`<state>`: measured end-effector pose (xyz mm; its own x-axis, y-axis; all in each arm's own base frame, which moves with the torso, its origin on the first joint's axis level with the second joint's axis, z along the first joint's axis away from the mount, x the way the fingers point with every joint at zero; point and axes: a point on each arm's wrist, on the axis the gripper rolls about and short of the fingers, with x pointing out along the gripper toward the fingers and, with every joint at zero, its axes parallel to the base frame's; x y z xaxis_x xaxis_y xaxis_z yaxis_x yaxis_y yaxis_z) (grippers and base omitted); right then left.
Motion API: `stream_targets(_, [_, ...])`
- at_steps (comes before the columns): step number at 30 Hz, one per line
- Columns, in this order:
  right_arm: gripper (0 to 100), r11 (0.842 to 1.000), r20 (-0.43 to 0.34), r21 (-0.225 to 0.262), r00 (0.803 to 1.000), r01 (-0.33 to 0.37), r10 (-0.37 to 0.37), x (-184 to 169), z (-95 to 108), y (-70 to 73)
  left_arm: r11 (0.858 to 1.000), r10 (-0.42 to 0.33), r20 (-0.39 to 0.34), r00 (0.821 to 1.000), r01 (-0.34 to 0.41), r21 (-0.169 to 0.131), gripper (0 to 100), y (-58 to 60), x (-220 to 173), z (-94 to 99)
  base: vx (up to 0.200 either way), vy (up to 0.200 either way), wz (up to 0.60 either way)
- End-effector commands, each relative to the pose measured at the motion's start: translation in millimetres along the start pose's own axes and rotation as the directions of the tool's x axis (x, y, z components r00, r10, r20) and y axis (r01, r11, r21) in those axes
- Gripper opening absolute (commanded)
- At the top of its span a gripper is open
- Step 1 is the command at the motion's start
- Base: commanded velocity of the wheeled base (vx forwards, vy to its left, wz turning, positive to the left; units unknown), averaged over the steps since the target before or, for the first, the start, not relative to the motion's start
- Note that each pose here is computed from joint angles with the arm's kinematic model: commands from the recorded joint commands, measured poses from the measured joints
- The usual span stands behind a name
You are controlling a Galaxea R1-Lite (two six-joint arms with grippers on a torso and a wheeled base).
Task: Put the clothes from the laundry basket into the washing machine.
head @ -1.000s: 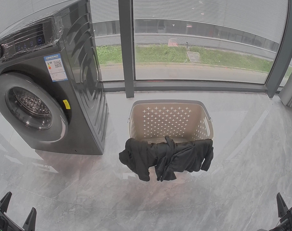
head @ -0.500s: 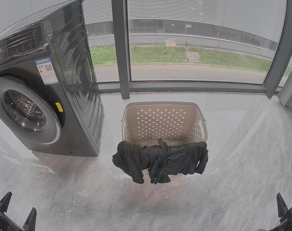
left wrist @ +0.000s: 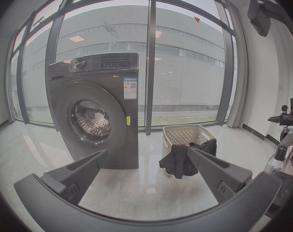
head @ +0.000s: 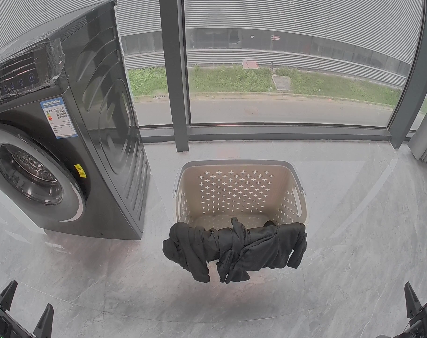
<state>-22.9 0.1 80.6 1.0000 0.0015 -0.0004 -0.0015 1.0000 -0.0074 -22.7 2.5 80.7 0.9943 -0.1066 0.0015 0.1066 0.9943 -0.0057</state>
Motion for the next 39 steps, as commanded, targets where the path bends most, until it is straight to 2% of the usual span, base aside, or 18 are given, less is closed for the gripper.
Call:
stream_targets(1, [100, 1.0, -0.001, 0.0, 1.0, 0.0, 0.0, 0, -5, 0.0, 1.0, 0.001, -0.001, 1.0, -0.001, 0.0, 100, 0.1, 0, -5.3, 0.0, 0.0, 0.0])
stream_targets(11, [100, 1.0, -0.003, -0.002, 1.0, 0.003, -0.003, 0, -5, 0.1, 1.0, 0.003, -0.001, 1.0, -0.003, 0.0, 100, 0.1, 0, -5.3, 0.0, -0.18, 0.0])
stream_targets(21, [100, 1.0, 0.0, 0.004, 1.0, 0.012, -0.012, 0, -5, 0.0, 1.0, 0.001, -0.001, 1.0, -0.001, 0.001, 100, 0.1, 0, -5.3, 0.0, 0.0, 0.0])
stream_targets(23, [100, 1.0, 0.051, -0.001, 0.999, 0.0, 0.0, -1, 3, 0.1, 1.0, 0.001, -0.001, 1.0, -0.001, 0.001, 100, 0.1, 0, -5.3, 0.0, 0.0, 0.0])
stream_targets(24, [100, 1.0, 0.115, -0.001, 0.993, -0.002, 0.002, -5, 16, 0.1, 1.0, 0.001, -0.001, 1.0, -0.001, 0.001, 100, 0.1, 0, -5.3, 0.0, 0.0, 0.0])
stream_targets(25, [100, 1.0, 0.126, -0.001, 0.992, -0.002, 0.002, -6, 19, 0.1, 1.0, 0.001, -0.001, 1.0, -0.001, 0.001, 100, 0.1, 0, -5.3, 0.0, 0.0, 0.0])
stream_targets(26, [100, 1.0, 0.188, -0.003, 0.982, -0.014, 0.014, -13, 36, -0.1, 1.0, 0.001, -0.001, 1.0, -0.001, 0.001, 100, 0.1, 0, -5.3, 0.0, 0.0, 0.0])
stream_targets(27, [100, 0.999, 0.206, -0.007, 0.978, -0.032, 0.032, -18, 53, 0.1, 1.0, -0.001, -0.001, 1.0, 0.001, 0.003, 100, 0.0, 0, -5.3, 0.0, 0.0, 0.0])
stream_targets(30, [100, 0.996, 0.036, -0.011, 0.995, -0.093, 0.093, -4, 58, 1.1, 1.0, 0.001, -0.001, 1.0, -0.001, 0.004, 100, 0.1, 0, -5.3, 0.0, 0.0, 0.0])
stream_targets(31, [100, 0.996, 0.036, -0.011, 0.995, -0.093, 0.093, -4, 58, 1.1, 1.0, 0.001, -0.001, 1.0, -0.001, 0.004, 100, 0.1, 0, -5.3, 0.0, 0.0, 0.0])
stream_targets(32, [100, 0.99, -0.067, -0.005, 0.988, -0.142, 0.141, 7, 55, 2.4, 1.0, 0.001, -0.001, 1.0, -0.001, 0.003, 100, 0.1, 0, -5.3, 0.0, 0.0, 0.0])
stream_targets(34, [100, 0.984, -0.144, -0.011, 0.974, -0.18, 0.177, 18, 54, 3.3, 1.0, -0.001, -0.001, 1.0, 0.001, 0.001, 100, 0.0, 0, -5.3, 0.0, 0.0, 0.0])
stream_targets(37, [100, 0.976, -0.206, -0.047, 0.958, -0.212, 0.198, 31, 59, 3.8, 1.0, -0.002, -0.002, 1.0, 0.002, -0.002, 100, 0.0, 0, -5.3, 0.0, 0.0, 0.0])
stream_targets(39, [100, 0.972, -0.212, -0.043, 0.953, -0.23, 0.216, 38, 62, 4.2, 1.0, -0.004, -0.002, 1.0, 0.004, -0.003, 100, 0.0, 0, -5.3, 0.0, 0.0, 0.0])
